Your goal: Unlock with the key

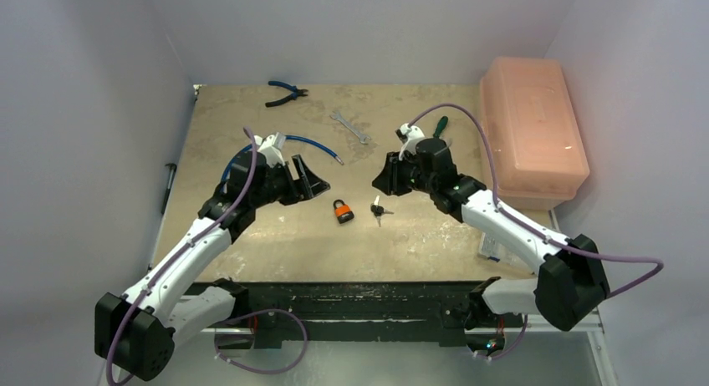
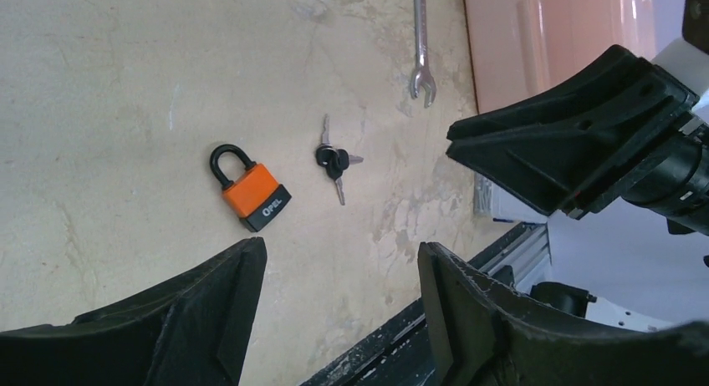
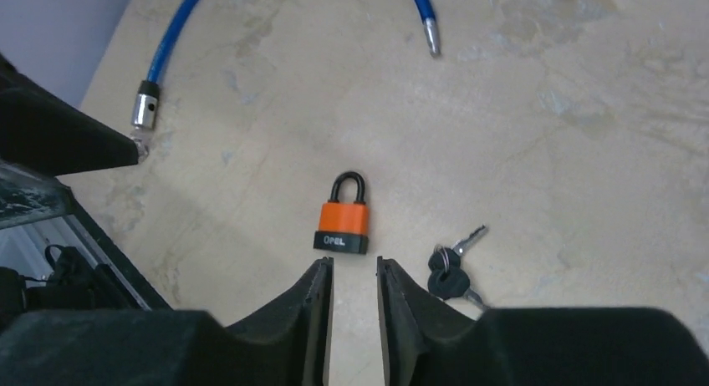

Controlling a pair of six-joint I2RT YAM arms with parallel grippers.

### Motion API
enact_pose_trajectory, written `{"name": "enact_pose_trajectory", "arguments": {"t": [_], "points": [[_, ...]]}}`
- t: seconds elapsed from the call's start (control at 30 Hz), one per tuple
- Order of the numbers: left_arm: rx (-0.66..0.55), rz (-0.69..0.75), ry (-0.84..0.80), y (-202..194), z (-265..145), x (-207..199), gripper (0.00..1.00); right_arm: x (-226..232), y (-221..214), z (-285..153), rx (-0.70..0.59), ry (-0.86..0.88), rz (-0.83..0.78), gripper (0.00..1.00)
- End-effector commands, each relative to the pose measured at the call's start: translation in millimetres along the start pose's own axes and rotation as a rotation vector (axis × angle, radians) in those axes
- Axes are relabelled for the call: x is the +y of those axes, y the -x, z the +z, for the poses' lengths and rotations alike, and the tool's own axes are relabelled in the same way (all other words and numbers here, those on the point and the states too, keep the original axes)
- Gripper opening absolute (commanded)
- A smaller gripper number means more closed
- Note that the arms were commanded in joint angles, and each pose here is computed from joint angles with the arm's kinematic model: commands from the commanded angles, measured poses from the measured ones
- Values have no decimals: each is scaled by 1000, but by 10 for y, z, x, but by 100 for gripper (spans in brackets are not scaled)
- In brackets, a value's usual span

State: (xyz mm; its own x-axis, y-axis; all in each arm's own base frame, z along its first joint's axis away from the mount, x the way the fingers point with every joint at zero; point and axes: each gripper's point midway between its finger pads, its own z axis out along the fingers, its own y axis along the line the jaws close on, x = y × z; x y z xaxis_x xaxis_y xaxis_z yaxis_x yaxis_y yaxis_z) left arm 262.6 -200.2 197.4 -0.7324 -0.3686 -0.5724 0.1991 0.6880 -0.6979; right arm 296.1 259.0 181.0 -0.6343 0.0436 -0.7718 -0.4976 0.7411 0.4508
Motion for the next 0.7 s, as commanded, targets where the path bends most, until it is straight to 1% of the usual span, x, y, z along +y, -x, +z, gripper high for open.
{"name": "enact_pose_trajectory", "arguments": {"t": [0.0,0.07,0.17,0.27,0.37,0.47,0.57,0.67], "points": [[-78,82,40,261,-65,-69,70,-197,-102,22,70,-156,-6,45],[-79,139,110,297,-124,36,70,-282,-270,56,144,-206,-2,58],[-91,226,215,344,-232,216,71,-325,-540,108,252,-241,-54,75],[-87,269,274,321,-324,340,71,-368,-722,191,325,-270,-131,83],[-82,293,309,287,-400,419,71,-473,-801,264,371,-317,-192,86],[-76,303,326,234,-458,474,71,-586,-789,347,378,-362,-230,86],[-70,307,335,176,-484,528,71,-664,-766,407,383,-391,-267,85],[-77,309,331,171,-495,529,71,-673,-793,469,399,-379,-286,81]]}}
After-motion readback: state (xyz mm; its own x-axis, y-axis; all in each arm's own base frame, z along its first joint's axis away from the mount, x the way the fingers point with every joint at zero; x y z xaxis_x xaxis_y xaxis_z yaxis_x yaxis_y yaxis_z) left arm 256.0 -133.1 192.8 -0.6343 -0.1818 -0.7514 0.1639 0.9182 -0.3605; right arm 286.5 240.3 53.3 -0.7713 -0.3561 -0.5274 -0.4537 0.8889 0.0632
